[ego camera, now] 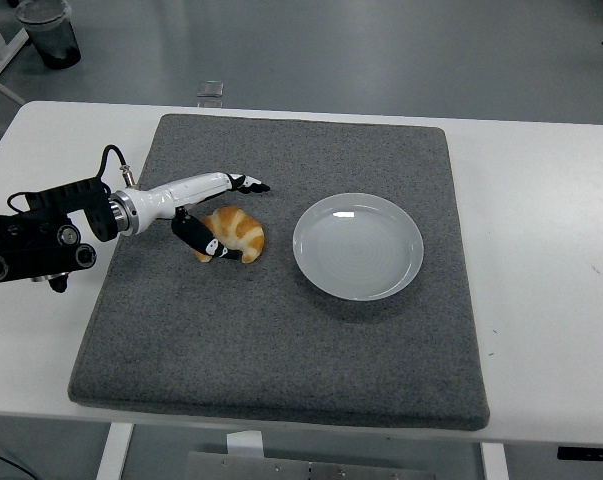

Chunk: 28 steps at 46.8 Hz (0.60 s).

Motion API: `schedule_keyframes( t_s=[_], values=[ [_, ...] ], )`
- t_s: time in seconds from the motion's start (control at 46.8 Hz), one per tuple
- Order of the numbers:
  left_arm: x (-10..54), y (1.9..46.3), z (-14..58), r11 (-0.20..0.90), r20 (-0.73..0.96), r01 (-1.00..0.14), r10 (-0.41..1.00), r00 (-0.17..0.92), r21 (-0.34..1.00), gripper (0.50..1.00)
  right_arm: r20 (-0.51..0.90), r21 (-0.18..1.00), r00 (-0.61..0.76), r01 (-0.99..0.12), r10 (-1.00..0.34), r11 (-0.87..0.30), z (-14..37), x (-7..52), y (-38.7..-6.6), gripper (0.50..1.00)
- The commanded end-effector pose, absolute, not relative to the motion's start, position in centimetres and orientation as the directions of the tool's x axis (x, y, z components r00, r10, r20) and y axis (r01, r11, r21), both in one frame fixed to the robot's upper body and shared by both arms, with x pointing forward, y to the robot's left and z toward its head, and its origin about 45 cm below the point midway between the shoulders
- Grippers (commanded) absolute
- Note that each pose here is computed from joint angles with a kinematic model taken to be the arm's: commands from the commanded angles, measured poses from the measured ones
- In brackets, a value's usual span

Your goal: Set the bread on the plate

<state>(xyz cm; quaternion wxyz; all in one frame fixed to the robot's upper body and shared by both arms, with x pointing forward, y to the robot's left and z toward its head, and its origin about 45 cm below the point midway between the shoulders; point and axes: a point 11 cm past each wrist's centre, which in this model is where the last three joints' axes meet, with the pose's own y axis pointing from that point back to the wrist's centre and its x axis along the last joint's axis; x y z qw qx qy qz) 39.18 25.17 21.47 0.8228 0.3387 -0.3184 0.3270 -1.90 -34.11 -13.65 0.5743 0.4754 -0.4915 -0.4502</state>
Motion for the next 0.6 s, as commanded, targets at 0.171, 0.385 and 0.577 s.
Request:
schedule_keyframes(
  t_s=[0.171, 0.385, 0.577],
  values=[
    [39.42, 24.68, 20.81, 0.571, 0.746, -0.747, 0.319, 0.585, 0.342, 0.971, 0.140, 0.988, 0.113, 0.050, -0.984, 0.146, -13.64, -1.90, -34.22, 0.930],
    [39.46, 24.55, 20.71, 0.573, 0.746, -0.745, 0.318, 0.585, 0.341, 0.958, 0.143, 0.988, 0.113, 0.049, -0.983, 0.149, -13.62, -1.88, -34.32, 0.930],
    [39.55, 24.78, 20.43, 0.576, 0.749, -0.745, 0.317, 0.582, 0.336, 0.956, 0.143, 0.988, 0.113, 0.049, -0.983, 0.149, -13.62, -1.88, -34.32, 0.930]
  ],
)
